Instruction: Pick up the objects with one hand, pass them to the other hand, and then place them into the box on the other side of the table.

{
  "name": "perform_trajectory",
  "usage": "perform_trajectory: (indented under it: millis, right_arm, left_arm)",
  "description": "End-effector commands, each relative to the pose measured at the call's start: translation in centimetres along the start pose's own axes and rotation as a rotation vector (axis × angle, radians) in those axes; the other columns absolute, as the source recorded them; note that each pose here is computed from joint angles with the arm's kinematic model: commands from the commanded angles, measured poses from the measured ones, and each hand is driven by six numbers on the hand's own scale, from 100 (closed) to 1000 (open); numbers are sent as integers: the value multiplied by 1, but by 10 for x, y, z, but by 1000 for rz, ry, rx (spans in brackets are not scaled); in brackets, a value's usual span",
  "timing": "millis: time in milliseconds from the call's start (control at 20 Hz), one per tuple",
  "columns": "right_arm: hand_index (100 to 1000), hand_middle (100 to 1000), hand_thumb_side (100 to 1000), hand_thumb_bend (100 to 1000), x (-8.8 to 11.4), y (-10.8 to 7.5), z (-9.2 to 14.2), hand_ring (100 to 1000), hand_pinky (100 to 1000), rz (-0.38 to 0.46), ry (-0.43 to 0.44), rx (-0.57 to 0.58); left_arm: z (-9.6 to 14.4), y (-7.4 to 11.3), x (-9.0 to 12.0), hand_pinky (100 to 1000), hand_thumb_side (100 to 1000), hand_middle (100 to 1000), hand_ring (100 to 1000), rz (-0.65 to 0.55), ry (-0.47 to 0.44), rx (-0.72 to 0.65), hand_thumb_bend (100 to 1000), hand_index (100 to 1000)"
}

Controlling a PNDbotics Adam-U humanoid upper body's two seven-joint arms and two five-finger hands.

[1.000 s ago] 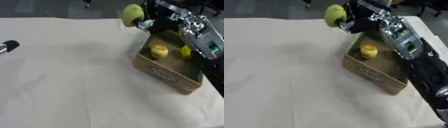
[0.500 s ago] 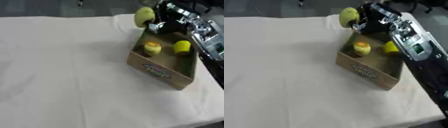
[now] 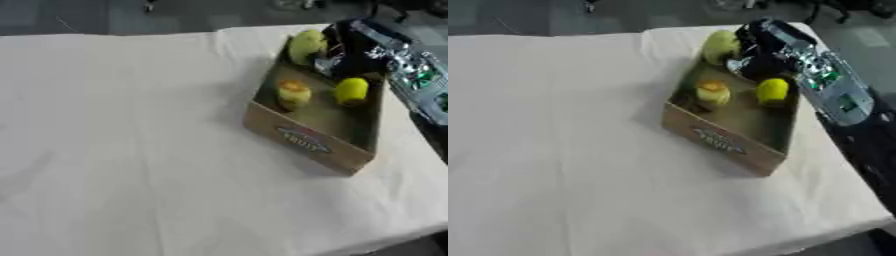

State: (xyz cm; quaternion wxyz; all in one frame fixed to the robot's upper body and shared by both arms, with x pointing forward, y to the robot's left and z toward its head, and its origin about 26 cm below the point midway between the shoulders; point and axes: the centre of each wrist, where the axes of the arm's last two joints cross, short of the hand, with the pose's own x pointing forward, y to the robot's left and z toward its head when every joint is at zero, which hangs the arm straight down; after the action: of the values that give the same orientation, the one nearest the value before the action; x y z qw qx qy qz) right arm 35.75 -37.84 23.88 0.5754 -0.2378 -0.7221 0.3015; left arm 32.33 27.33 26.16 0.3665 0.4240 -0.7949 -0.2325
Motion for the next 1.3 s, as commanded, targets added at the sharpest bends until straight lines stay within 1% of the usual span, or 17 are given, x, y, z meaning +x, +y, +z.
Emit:
perform_trajectory:
  millis: [50,300,400,500,600,700,850,1050,1100,1150,1200,1250,1300]
  right_arm:
    - [637,584,100,284,0,-23,5,683,744,91,3,-40]
    - [671,617,100,399,-7,-24,7,704,753,133,13,-10]
    - [730,689,100,428,-9,-25,7,747,770,145,8,3]
    - [824,781,100,439,-9,-25,7,823,824,162,-5,18]
    - [871,831,100,436,-9,-26,7,877,868,180,-18,33]
    - [890,856,100,431,-11,-26,7,903,889,190,-24,45]
    - [886,850,100,435,-12,-28,7,896,886,189,-26,44]
    - [881,837,104,453,-11,-30,8,879,876,144,-29,-9]
    - [880,834,163,410,-10,-31,9,875,876,118,-30,-38]
    - [875,831,257,330,-9,-31,9,873,879,82,-35,-72]
    - [877,830,316,264,-7,-32,10,872,885,39,-43,-108]
    - [881,830,337,231,-5,-33,11,872,889,-5,-54,-143]
    - [889,832,350,237,-3,-33,12,874,898,-48,-67,-175]
  left_arm:
    - [-4,13,1,722,446,622,665,-18,-14,38,679,814]
    - [-4,12,1,723,448,622,665,-16,-11,35,675,814]
    - [-4,11,1,723,449,622,665,-17,-8,32,674,815]
    - [-4,11,1,723,449,622,665,-16,-5,34,673,815]
    - [-4,11,1,723,449,622,666,-14,-5,36,672,815]
    - [-4,11,1,723,450,622,666,-11,-4,36,672,816]
    - [-3,11,1,722,450,621,665,-9,-2,37,671,815]
    - [-3,11,1,720,447,618,661,-3,1,47,667,814]
    - [-3,11,1,719,445,617,660,1,3,54,665,813]
    - [-3,12,0,718,445,615,659,6,6,64,663,813]
    - [-3,12,0,717,445,612,656,13,9,76,658,811]
    - [-3,13,0,716,445,610,655,21,13,90,655,810]
    - [-2,13,0,715,445,608,652,33,18,104,650,809]
